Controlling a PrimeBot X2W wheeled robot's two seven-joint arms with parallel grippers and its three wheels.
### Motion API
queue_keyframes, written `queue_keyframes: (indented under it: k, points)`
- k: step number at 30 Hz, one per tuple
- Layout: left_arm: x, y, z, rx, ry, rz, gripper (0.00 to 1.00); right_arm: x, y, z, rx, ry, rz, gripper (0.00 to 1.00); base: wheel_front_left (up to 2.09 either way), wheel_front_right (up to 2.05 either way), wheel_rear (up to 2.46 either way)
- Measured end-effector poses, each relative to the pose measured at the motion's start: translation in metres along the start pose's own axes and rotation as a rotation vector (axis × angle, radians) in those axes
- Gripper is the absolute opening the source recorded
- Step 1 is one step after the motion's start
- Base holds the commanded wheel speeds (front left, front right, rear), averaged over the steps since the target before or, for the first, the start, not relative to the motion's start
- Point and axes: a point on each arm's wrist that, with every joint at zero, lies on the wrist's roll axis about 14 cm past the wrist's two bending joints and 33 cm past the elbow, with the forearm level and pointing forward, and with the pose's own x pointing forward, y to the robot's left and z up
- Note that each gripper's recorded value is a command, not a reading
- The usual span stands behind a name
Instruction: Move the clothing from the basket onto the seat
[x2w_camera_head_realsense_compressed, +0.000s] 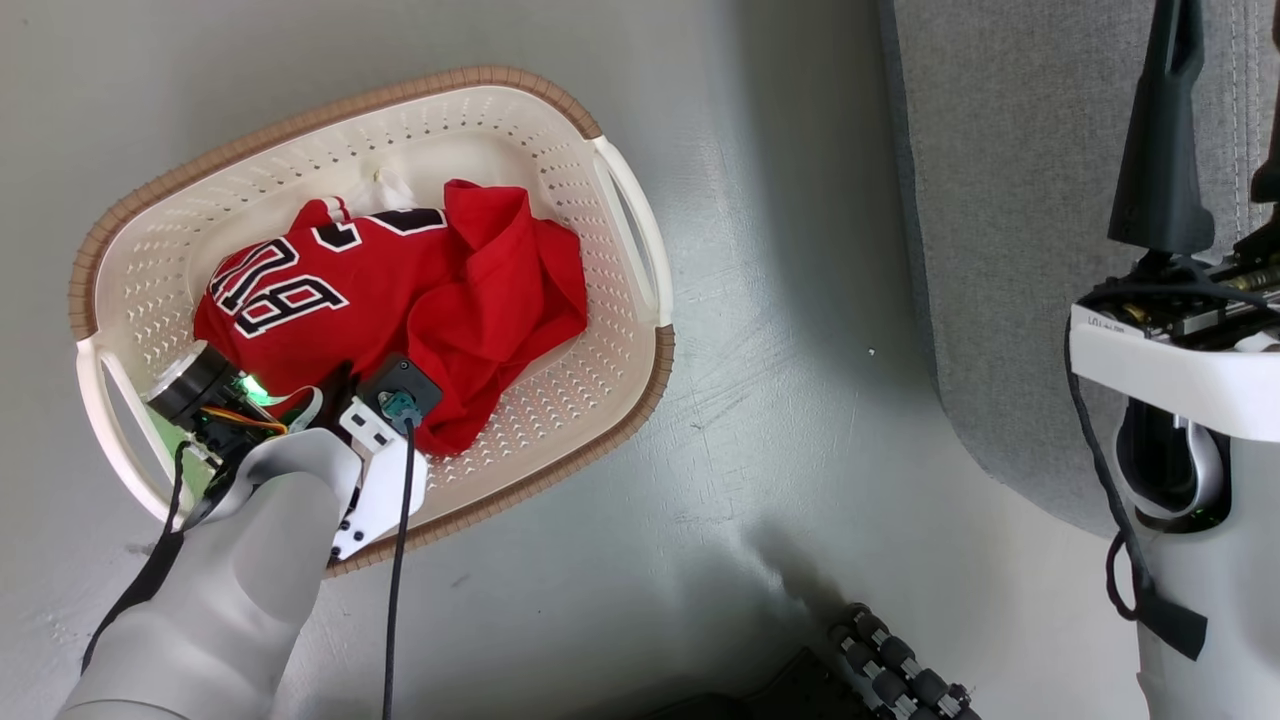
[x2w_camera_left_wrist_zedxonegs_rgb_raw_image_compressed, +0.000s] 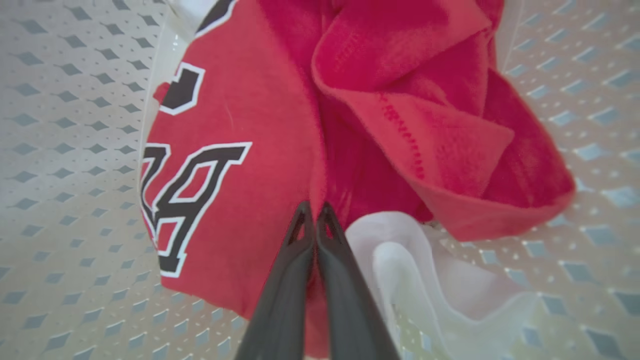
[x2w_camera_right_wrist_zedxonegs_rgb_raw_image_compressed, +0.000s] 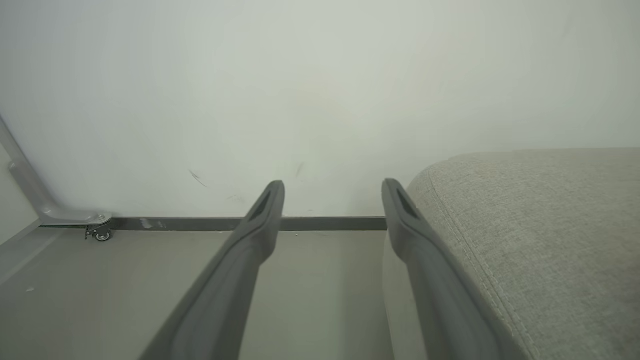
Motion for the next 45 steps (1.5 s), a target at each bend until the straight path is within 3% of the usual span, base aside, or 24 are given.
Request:
queue_keyframes:
  k: [11, 30, 45]
  points:
    - [-0.004, 0.013, 0.021, -0.038, -0.089, 0.046, 0.00, 0.001, 0.000, 0.006, 0.004, -0.018, -0.002, 1.00, 0.00, 0.00, 0.00]
    - [-0.036, 0.046, 0.063, 0.000, -0.275, 0.145, 0.00, 0.000, 0.007, 0.018, 0.029, -0.037, 0.010, 1.00, 0.00, 0.00, 0.00]
    - [-0.079, 0.070, 0.100, -0.084, -0.414, 0.260, 0.00, -0.003, 0.019, 0.031, 0.014, -0.045, 0.044, 1.00, 0.00, 0.00, 0.00]
